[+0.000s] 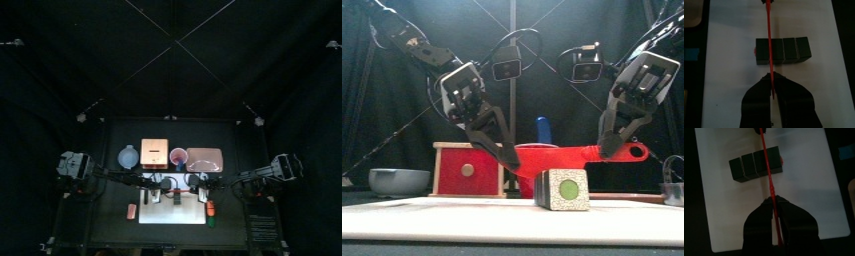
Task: Place sushi on board then cut the sushi with the knife then place the pieces on the plate
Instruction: Cut the sushi into 4 pieces
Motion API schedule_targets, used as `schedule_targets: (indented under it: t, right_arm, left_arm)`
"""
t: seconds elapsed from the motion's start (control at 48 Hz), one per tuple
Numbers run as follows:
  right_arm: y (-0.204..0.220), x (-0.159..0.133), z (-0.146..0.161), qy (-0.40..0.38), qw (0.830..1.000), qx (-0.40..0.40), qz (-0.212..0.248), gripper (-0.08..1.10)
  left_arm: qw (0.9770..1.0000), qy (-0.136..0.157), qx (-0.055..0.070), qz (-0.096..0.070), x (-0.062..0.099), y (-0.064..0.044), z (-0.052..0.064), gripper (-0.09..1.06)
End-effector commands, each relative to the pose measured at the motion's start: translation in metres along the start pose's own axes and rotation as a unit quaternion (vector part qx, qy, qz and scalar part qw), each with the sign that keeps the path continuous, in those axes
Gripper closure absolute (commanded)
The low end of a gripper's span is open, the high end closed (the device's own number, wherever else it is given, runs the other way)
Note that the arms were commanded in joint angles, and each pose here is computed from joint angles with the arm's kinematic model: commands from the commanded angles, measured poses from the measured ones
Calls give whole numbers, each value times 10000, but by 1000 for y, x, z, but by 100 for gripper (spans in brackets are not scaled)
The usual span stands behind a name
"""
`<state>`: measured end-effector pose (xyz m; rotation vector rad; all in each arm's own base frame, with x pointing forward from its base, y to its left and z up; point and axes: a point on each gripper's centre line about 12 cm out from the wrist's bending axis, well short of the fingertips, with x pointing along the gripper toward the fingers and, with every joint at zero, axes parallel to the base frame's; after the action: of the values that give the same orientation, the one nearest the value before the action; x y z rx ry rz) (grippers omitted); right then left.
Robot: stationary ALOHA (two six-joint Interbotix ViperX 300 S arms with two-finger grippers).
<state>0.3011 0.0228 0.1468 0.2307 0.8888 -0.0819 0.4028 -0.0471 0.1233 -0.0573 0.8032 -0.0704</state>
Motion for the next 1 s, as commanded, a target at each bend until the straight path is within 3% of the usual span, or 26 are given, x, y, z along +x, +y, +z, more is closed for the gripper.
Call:
schedule_targets:
  t: [0.021, 0.25, 0.583, 0.771, 1.0]
  right_arm:
    - [-4, 0, 2, -6, 10000, 85, -48, 76]
    - [-5, 14, -6, 256, 9995, 111, -112, 76]
    - [-13, 18, -8, 410, 9987, 118, -262, 76]
    - [-29, 17, -6, 459, 9978, 168, -459, 76]
    - [-37, 15, -1, 372, 9977, 145, -551, 76]
  left_arm:
    - [10000, -50, 18, -40, 1, -4, 6, 55]
    - [9999, 126, 18, -20, 11, -3, -5, 55]
    - [9998, 174, -12, 27, 14, 2, -7, 55]
    - [9997, 219, -3, 117, 15, 13, -10, 55]
    - [9996, 129, 104, 227, 12, 25, -3, 55]
